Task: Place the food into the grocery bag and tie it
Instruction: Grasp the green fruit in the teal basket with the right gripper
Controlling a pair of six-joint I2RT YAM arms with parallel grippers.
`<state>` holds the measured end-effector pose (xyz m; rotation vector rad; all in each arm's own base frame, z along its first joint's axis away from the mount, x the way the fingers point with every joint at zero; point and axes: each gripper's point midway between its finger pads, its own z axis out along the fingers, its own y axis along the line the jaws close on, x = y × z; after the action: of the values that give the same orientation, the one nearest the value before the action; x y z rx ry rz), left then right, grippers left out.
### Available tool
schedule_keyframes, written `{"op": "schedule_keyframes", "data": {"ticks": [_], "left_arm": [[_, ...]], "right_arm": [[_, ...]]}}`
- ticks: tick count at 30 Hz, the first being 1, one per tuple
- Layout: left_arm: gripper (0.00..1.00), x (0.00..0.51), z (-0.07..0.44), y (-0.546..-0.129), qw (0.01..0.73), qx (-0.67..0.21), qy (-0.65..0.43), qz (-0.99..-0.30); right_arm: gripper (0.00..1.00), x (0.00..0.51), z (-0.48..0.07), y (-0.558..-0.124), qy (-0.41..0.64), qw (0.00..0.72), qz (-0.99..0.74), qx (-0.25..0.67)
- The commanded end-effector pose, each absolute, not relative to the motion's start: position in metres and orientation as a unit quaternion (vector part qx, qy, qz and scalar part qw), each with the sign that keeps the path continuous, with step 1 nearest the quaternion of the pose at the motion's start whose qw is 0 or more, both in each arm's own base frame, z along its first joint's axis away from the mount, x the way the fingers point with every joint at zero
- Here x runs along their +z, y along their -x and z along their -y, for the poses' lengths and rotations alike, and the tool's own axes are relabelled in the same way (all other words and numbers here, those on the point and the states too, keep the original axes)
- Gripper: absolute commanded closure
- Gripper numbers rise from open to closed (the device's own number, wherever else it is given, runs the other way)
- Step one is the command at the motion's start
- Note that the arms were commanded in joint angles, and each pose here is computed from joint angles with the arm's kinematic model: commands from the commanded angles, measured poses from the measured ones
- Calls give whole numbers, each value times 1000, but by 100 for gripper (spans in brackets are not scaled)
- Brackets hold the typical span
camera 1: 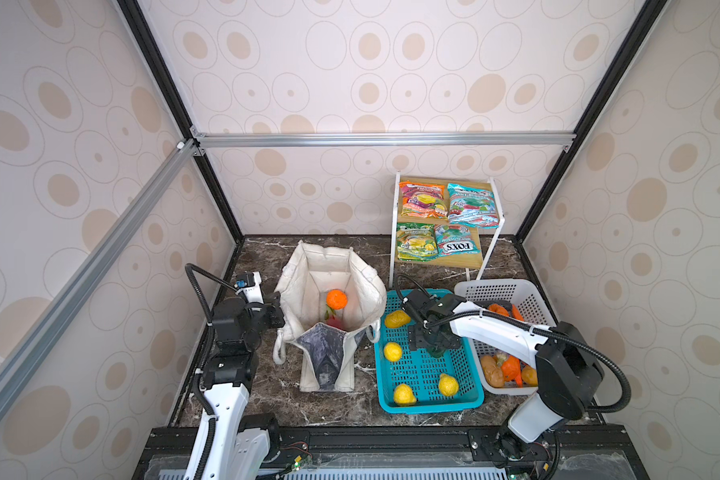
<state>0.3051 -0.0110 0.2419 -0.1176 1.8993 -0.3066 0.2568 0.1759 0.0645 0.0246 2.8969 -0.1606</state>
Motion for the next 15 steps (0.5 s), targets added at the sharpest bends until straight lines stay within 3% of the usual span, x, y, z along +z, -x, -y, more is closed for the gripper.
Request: {"op": "schedule_keyframes", "data": {"ticks": [1, 10, 15], "left_arm": [[100, 255, 8, -306, 588, -119, 40, -799], [100, 256, 9, -305, 590, -120, 38, -798], [100, 256, 9, -305, 590, -120, 39, -797]], "right_arm": [[10, 51, -176, -257, -14, 110, -992, -58], [19, 38, -184, -260, -8, 111, -992, -52], [33, 28, -189, -257, -7, 88, -995, -47]]}}
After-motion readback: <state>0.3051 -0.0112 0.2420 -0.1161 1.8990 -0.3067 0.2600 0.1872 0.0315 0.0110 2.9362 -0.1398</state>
